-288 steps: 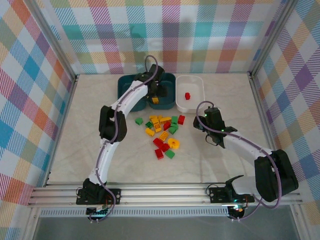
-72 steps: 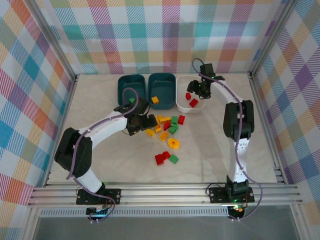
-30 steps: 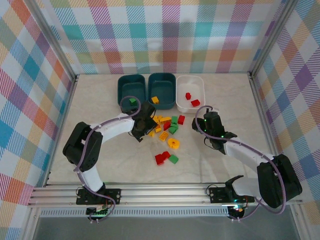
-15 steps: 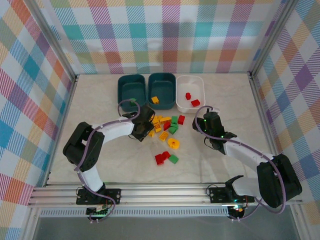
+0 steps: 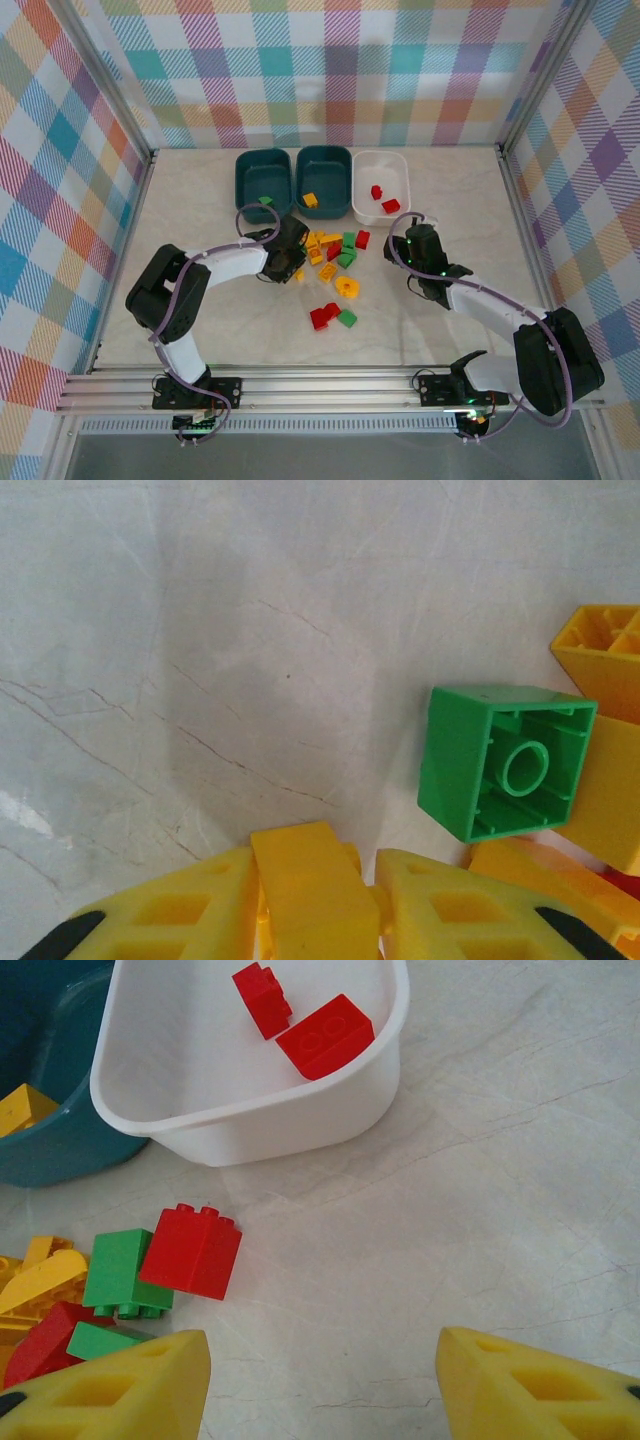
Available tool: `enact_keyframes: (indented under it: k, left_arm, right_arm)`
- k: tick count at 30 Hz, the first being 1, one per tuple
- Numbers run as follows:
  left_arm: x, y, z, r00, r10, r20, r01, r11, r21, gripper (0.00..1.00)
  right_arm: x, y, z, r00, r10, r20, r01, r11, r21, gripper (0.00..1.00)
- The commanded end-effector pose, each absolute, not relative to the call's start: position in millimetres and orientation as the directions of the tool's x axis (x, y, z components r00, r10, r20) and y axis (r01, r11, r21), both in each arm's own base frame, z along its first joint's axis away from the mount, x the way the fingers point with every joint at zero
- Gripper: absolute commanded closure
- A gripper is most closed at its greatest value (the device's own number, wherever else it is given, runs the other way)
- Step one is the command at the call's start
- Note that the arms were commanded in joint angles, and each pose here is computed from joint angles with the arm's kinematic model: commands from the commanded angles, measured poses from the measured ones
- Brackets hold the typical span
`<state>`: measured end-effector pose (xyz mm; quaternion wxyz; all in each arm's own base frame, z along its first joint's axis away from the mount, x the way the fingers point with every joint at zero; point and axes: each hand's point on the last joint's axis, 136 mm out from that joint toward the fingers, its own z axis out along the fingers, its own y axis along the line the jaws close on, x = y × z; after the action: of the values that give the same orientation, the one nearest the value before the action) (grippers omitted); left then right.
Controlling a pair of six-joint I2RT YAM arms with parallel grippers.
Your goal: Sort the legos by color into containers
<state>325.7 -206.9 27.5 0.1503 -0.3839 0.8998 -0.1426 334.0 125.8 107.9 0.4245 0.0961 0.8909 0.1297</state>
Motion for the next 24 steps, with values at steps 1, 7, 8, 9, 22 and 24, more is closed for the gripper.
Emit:
enact_keyframes:
  k: [1,7,8,9,22,24]
  left_arm:
    - [307,-202,22,-0.708,-0.687,-0.163,-0.619,0.716,-0.322,0.70]
    - [312,-199,66,-0.721,-0.653,-0.231,-0.554,0.744,-0.374,0.77]
    - [314,-198,78,-0.717,-0.648,-0.256,-0.538,0.748,-0.388,0.77]
    - [315,-198,88,-0.716,-0.641,-0.275,-0.521,0.754,-0.400,0.77]
    - [474,-270,173,-0.835,-0.374,-0.404,-0.177,0.877,-0.447,0.74]
    - [499,-289,164,-0.862,-0.349,-0.367,-0.142,0.862,-0.486,0.74]
  right_arm:
    - [338,129,112,-0.613,0.283,-0.738,0.059,0.948,0.314,0.38]
    - [339,130,110,-0.618,0.278,-0.736,0.058,0.949,0.309,0.38]
    - [340,130,110,-0.618,0.278,-0.735,0.059,0.949,0.309,0.38]
    - [340,130,109,-0.620,0.276,-0.735,0.060,0.950,0.307,0.38]
    - [342,137,109,-0.633,0.269,-0.726,0.040,0.948,0.317,0.38]
    - [341,136,110,-0.630,0.267,-0.729,0.039,0.949,0.314,0.38]
